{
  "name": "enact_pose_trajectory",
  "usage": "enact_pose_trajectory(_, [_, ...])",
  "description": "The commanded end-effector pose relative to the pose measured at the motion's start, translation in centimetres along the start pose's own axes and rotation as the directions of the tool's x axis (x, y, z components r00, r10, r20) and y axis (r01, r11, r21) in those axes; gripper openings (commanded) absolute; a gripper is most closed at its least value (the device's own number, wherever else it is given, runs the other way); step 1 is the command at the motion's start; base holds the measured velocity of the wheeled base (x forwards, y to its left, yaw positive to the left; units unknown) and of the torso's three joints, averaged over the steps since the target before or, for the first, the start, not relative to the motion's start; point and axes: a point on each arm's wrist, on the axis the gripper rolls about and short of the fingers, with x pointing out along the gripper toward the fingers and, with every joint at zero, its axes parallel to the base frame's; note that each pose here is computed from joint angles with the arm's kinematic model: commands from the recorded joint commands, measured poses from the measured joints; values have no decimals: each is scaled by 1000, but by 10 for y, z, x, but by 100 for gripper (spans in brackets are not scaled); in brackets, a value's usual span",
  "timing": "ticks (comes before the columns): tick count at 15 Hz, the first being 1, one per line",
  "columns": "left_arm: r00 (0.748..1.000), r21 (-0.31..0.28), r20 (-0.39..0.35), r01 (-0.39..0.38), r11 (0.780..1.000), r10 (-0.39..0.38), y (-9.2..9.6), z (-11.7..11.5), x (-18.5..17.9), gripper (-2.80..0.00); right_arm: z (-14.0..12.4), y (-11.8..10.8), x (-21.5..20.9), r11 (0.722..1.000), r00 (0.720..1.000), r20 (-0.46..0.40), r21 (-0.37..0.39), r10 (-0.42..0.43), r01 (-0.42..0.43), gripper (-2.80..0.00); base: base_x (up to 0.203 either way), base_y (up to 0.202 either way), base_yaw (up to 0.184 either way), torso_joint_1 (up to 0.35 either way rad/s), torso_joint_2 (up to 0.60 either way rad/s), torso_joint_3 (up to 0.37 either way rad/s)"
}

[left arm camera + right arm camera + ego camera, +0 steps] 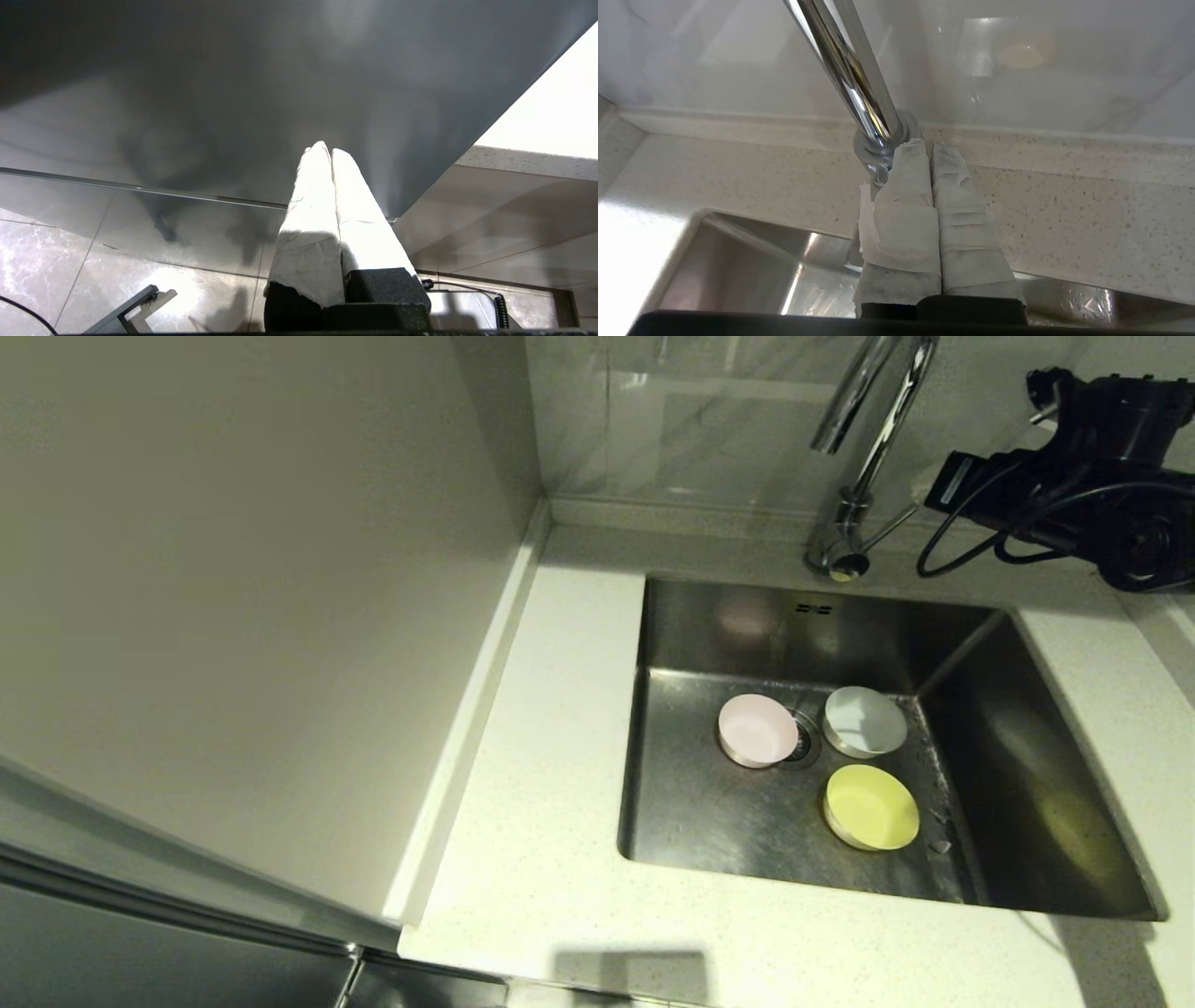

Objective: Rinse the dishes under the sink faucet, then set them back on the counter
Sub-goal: Turn on the faucet

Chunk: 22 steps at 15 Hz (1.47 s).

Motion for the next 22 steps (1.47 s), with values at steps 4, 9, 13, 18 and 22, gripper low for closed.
enact_pose_trajectory(4, [1000,-1,2,-1,1000,1,0,0,0,-280,-11,-4,7,1000,1000,-26,-13,-5,4,-280,0,0,0,0,0,0])
enact_pose_trajectory(9, [1000,-1,2,-1,1000,1,0,0,0,-280,-12,-4,3,999,999,-43,-36,-4,2,-280,0,0,0,0,0,0])
enact_pose_trajectory(13, [1000,-1,2,-1,1000,1,0,0,0,-280,-15,-5,-5,997,997,-77,-83,3,-9,-280,0,0,0,0,0,0])
enact_pose_trajectory(18, [1000,-1,2,-1,1000,1,0,0,0,-280,-13,-10,-20,994,992,-114,-86,56,-66,-280,0,0,0,0,0,0])
enact_pose_trajectory(22, [1000,-1,2,-1,1000,1,0,0,0,-280,-12,-13,-23,993,990,-120,-84,69,-79,-280,0,0,0,0,0,0])
